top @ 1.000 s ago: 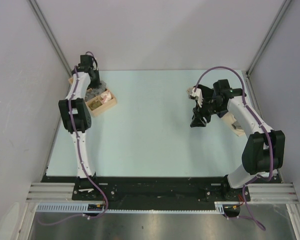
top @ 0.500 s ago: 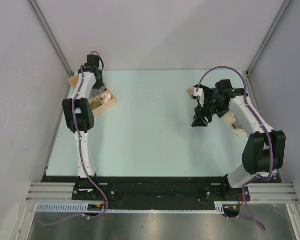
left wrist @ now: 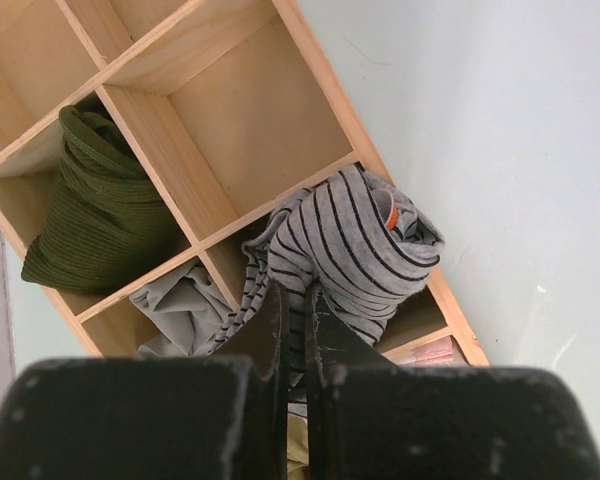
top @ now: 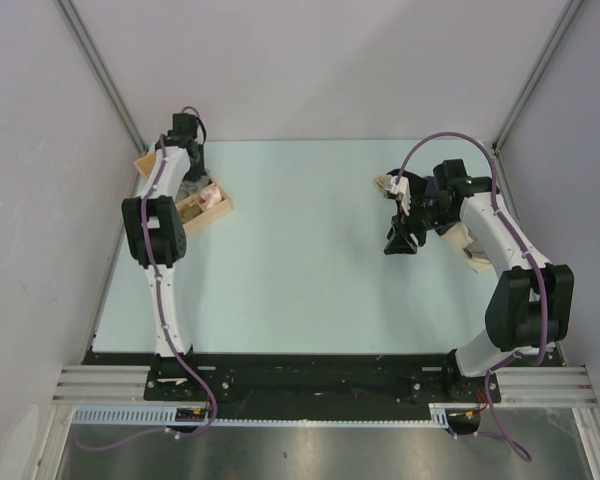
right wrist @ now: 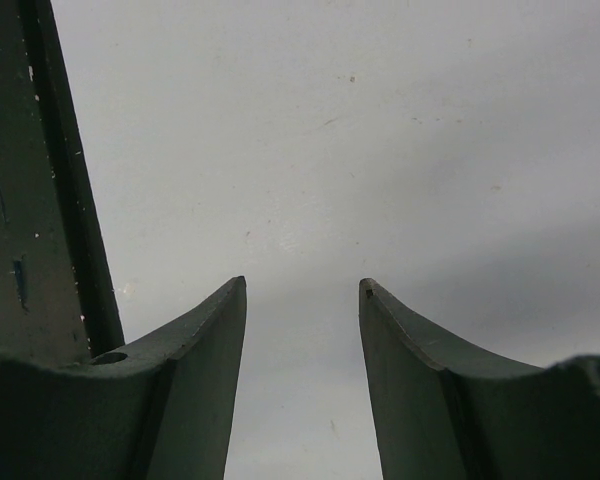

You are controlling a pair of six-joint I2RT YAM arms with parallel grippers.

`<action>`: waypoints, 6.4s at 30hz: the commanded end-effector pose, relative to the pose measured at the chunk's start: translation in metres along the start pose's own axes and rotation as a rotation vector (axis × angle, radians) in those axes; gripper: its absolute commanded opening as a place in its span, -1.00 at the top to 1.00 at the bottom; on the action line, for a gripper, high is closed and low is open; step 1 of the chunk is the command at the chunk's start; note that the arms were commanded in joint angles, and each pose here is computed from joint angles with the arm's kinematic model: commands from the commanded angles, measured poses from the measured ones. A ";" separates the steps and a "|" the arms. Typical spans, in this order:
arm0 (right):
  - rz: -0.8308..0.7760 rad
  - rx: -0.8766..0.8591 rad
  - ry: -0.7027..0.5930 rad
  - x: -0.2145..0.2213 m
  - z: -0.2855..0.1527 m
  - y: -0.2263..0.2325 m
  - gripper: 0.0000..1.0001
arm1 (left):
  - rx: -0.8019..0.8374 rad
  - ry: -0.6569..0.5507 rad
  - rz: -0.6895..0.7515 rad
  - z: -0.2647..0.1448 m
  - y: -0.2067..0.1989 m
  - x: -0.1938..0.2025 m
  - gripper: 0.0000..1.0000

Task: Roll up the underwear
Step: Reset both arms, then move the storage box to the corner of the board.

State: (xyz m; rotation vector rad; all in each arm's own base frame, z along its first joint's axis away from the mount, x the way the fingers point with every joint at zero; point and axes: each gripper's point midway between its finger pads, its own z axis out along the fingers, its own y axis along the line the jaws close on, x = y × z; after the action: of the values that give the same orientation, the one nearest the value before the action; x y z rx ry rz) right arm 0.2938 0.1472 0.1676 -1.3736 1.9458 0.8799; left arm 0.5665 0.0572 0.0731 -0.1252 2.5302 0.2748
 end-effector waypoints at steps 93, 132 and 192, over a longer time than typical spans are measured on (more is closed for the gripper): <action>-0.046 -0.027 -0.109 -0.018 -0.025 0.021 -0.05 | 0.352 0.146 -0.179 -0.114 -0.010 0.073 0.50; -0.021 -0.035 -0.095 -0.012 -0.021 0.017 -0.05 | 0.237 0.254 -0.140 -0.064 0.013 0.096 0.73; 0.049 0.778 -0.253 -0.065 -0.157 -0.096 -0.85 | 0.845 -0.803 -0.066 -0.385 -0.044 0.027 -1.00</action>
State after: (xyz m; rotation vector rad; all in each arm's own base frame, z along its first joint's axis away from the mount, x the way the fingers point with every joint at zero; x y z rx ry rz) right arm 0.3394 0.0875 0.2148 -1.0509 1.9735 0.5653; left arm 0.3862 -0.0431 0.2719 0.0020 2.0158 -0.5747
